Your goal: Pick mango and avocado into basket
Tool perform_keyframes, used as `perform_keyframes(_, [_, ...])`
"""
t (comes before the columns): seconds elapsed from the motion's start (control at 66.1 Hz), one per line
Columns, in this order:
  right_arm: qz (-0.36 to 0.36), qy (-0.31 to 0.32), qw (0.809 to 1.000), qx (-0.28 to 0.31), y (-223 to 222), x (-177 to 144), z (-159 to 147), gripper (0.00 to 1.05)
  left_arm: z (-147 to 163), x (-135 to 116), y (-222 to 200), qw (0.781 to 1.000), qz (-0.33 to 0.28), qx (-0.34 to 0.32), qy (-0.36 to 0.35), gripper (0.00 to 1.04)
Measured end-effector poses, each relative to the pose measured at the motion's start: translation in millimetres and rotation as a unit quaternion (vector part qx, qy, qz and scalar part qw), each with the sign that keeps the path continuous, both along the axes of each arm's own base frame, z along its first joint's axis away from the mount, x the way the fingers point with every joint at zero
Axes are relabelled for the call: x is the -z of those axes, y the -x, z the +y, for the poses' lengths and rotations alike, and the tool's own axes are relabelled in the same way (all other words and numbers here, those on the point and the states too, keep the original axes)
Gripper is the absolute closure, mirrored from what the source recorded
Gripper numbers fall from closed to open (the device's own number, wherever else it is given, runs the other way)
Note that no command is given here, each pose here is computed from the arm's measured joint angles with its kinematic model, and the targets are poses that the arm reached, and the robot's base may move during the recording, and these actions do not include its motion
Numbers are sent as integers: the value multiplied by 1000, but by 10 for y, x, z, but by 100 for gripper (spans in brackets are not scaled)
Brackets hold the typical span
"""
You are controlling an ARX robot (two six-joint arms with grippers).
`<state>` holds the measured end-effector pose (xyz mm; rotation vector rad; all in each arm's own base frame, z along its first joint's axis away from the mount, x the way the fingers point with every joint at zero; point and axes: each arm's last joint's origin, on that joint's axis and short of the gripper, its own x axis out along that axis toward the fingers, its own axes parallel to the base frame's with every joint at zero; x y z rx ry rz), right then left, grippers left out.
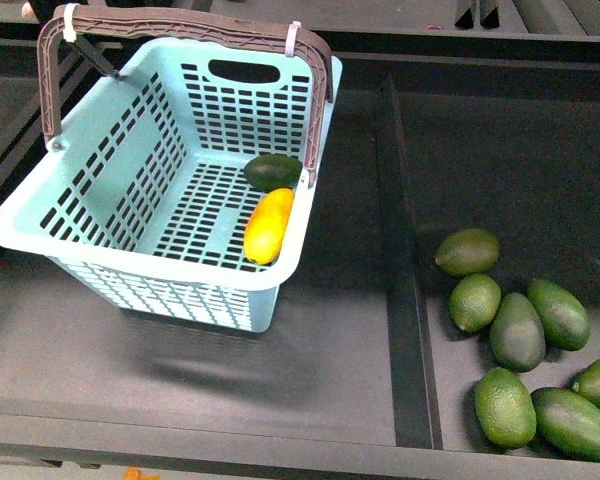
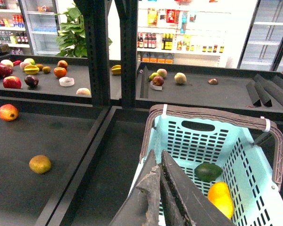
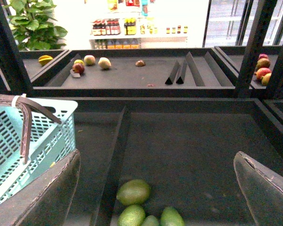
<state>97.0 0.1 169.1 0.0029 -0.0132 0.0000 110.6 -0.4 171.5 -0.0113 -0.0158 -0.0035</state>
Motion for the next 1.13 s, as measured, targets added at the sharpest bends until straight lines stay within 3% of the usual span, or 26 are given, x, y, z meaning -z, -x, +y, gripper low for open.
perform_keyframes(0.651, [0,0,1000,0,0,0,0,9,0,31,135,1000,3,0,0,102])
perform_keyframes(0.832, [0,0,1000,0,0,0,0,9,0,31,135,1000,3,0,0,62])
perform_keyframes(0.878, [0,0,1000,0,0,0,0,9,0,31,135,1000,3,0,0,46])
perform_keyframes(1.029, [0,0,1000,0,0,0,0,9,0,31,135,1000,3,0,0,13])
perform_keyframes(1.074, [0,0,1000,0,0,0,0,9,0,31,135,1000,3,0,-1,7])
perform_keyframes(1.135, [0,0,1000,0,0,0,0,9,0,31,135,1000,3,0,-1,9])
